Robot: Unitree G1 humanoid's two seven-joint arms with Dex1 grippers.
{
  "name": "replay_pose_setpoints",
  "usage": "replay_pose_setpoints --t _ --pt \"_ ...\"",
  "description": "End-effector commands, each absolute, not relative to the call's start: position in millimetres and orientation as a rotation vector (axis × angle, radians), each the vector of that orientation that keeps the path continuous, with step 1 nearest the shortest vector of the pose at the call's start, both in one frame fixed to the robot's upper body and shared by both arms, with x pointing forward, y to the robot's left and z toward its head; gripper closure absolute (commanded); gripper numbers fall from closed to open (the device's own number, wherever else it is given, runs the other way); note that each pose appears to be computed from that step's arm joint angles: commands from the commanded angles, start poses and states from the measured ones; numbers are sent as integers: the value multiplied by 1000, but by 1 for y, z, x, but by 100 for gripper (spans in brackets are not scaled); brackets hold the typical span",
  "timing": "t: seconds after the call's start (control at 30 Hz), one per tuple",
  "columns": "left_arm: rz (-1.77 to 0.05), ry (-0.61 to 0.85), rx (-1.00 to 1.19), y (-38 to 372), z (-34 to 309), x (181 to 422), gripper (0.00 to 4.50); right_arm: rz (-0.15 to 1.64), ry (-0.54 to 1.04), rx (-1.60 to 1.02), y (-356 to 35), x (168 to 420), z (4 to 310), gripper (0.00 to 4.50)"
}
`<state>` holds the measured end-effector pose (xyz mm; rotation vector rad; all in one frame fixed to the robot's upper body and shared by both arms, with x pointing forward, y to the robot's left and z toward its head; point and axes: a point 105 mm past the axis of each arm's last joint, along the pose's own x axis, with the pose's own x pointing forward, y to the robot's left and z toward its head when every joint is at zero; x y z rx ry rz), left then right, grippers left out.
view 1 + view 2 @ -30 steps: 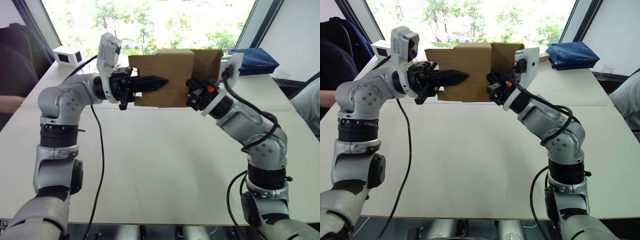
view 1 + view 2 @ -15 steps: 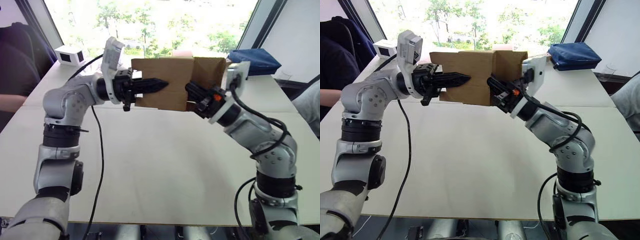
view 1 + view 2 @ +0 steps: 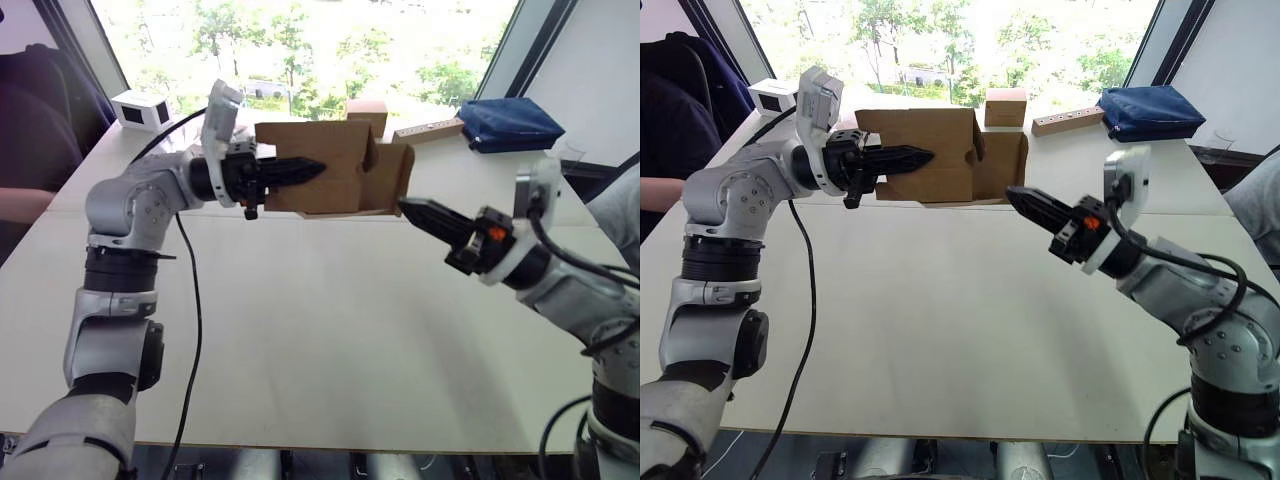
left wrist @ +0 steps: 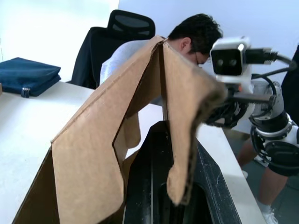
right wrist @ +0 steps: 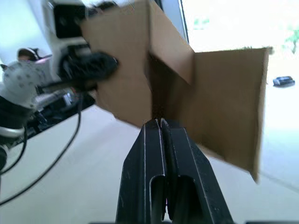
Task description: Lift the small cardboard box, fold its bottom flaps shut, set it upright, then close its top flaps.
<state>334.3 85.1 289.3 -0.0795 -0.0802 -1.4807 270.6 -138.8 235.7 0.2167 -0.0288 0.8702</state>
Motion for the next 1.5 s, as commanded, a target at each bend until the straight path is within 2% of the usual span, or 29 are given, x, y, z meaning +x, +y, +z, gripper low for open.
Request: replay_pose_setpoints --t 0.03,0.2,0.63,0.87,1.23,1.5 --pt "-1506 -135 -49 82 306 328 450 892 -67 161 -129 267 241 444" --pt "-1510 -145 -52 81 310 328 450 904 -83 169 -114 273 238 444" --pt "-1566 -152 -75 76 315 313 450 847 -144 144 -116 292 242 444" --pt "-1572 -123 -81 76 306 312 450 906 -209 206 -108 285 261 444" --pt "-1576 -124 -83 73 307 312 450 953 -204 225 -102 279 261 444" --pt "-1606 -137 -82 71 310 307 450 1065 -200 227 -85 279 262 444"
